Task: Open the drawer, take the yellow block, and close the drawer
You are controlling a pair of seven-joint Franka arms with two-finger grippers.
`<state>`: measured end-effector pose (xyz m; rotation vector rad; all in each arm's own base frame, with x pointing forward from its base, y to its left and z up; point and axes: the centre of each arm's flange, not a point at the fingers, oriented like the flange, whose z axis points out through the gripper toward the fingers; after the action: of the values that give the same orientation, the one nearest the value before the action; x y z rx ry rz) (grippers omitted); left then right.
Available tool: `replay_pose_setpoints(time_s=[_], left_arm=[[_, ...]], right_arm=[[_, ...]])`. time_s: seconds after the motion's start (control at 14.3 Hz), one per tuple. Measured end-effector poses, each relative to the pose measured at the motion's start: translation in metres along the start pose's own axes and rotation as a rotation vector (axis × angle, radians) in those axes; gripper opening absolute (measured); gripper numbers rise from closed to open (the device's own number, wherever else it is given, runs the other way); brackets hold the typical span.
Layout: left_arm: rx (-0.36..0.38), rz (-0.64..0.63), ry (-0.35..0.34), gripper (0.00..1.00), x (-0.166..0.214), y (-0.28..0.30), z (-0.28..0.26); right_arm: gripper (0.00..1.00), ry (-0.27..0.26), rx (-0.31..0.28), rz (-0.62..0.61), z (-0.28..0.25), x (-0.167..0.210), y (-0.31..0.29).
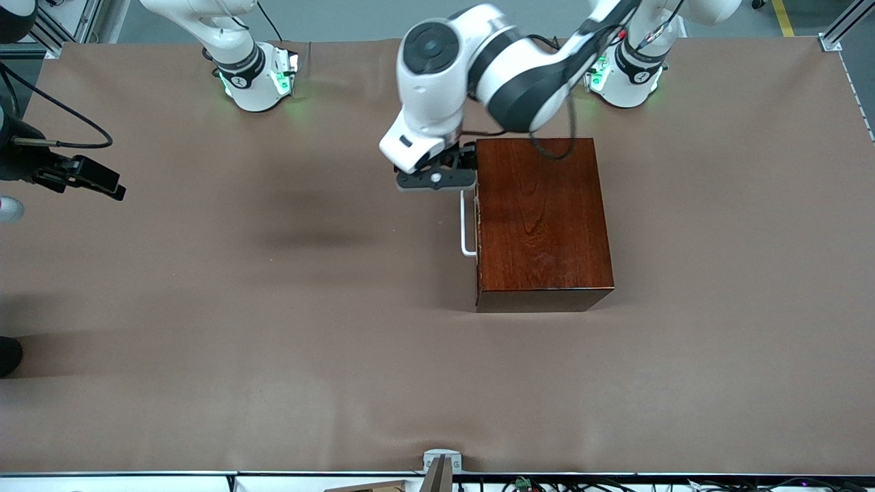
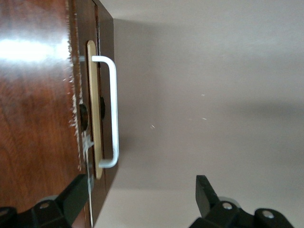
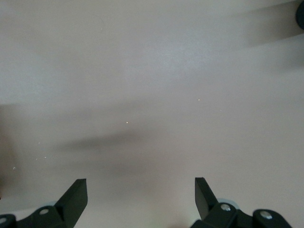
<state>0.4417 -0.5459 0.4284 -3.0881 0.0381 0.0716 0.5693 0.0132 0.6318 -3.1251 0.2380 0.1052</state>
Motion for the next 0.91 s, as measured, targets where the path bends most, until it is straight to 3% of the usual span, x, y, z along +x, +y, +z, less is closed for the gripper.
replay_pose_setpoints(time_s=[0.35,0.91], left_arm=[[0.071,-0.016,-0.014,1.0,0.008,0.015,0.068],[0.125,-0.054,-0.041,1.0,0.032,0.0,0.116]], right_arm=[[1.0,0.0,0.0,0.0,0.0,0.0,0.0],[1.0,0.005,0.001,0.001,0.0,0.001,0.0]])
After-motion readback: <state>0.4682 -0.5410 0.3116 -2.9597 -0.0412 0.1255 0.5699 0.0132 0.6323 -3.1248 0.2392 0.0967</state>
